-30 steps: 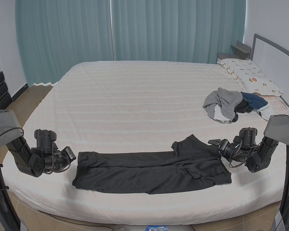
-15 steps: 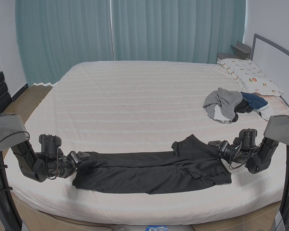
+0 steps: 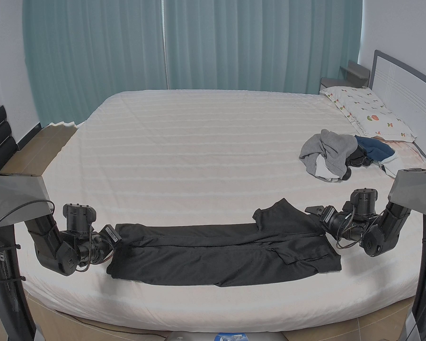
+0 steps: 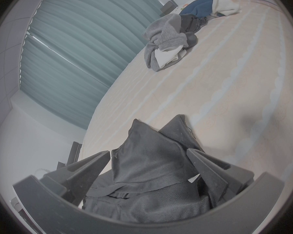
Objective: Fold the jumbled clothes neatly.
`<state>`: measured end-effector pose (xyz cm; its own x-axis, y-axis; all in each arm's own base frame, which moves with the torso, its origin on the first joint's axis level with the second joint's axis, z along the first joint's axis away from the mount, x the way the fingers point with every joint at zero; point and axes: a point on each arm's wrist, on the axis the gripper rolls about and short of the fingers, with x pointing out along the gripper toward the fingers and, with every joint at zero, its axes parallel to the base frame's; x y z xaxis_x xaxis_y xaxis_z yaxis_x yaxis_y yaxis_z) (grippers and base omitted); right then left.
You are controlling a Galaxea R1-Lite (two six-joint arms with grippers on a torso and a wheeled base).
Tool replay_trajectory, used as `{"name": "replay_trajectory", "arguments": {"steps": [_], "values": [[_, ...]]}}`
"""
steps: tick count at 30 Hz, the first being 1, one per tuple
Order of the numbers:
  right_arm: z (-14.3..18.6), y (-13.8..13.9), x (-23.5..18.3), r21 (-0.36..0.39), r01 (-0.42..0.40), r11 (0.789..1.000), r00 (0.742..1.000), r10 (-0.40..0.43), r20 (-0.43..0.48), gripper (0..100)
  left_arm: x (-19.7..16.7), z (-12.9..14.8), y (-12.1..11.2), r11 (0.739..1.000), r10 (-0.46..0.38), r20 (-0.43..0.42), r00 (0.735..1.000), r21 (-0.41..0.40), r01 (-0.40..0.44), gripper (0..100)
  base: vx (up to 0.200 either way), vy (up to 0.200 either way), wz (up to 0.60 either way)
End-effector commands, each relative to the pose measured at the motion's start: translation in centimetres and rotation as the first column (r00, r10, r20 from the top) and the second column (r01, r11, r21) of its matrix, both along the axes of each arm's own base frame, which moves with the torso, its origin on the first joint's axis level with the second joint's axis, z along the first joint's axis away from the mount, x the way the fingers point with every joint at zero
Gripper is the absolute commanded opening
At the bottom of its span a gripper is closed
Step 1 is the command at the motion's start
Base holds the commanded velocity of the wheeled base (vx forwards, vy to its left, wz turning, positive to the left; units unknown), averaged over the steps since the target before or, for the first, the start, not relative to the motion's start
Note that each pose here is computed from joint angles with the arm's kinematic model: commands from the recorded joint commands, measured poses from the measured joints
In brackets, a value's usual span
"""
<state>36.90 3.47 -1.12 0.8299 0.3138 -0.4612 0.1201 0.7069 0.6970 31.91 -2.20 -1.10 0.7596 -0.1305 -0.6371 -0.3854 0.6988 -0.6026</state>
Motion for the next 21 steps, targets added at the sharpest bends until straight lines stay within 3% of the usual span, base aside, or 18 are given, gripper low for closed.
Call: {"name": "replay_trajectory", "arguments": {"steps": [1, 5, 10, 21], "values": [[1.1, 0.4, -0.1, 0.003, 0.01, 1.0, 1.0, -0.01, 0.022, 100, 0.1, 0.0, 0.1, 1.0, 0.026, 0.011, 1.0, 0.01, -0.027, 0, 0.0, 0.0, 0.0], [1.7, 1.1, -0.3, 0.031, 0.034, 0.999, 0.999, -0.035, 0.008, 100, 0.7, 1.2, 0.2, 0.994, 0.11, 0.108, 0.988, -0.027, -0.108, 0, 0.0, 0.0, 0.0], [1.5, 1.5, 0.0, 0.045, 0.049, 0.998, 0.997, -0.046, -0.061, 100, 0.9, 1.7, 0.2, 0.992, 0.126, 0.183, 0.975, -0.045, -0.12, 0, 0.0, 0.0, 0.0], [-0.4, 1.5, 1.7, 0.006, 0.123, 0.992, 0.988, -0.122, -0.095, 100, 1.0, 1.9, 0.2, 0.989, 0.144, 0.201, 0.969, -0.064, -0.133, 0, 0.0, 0.0, 0.0]]}}
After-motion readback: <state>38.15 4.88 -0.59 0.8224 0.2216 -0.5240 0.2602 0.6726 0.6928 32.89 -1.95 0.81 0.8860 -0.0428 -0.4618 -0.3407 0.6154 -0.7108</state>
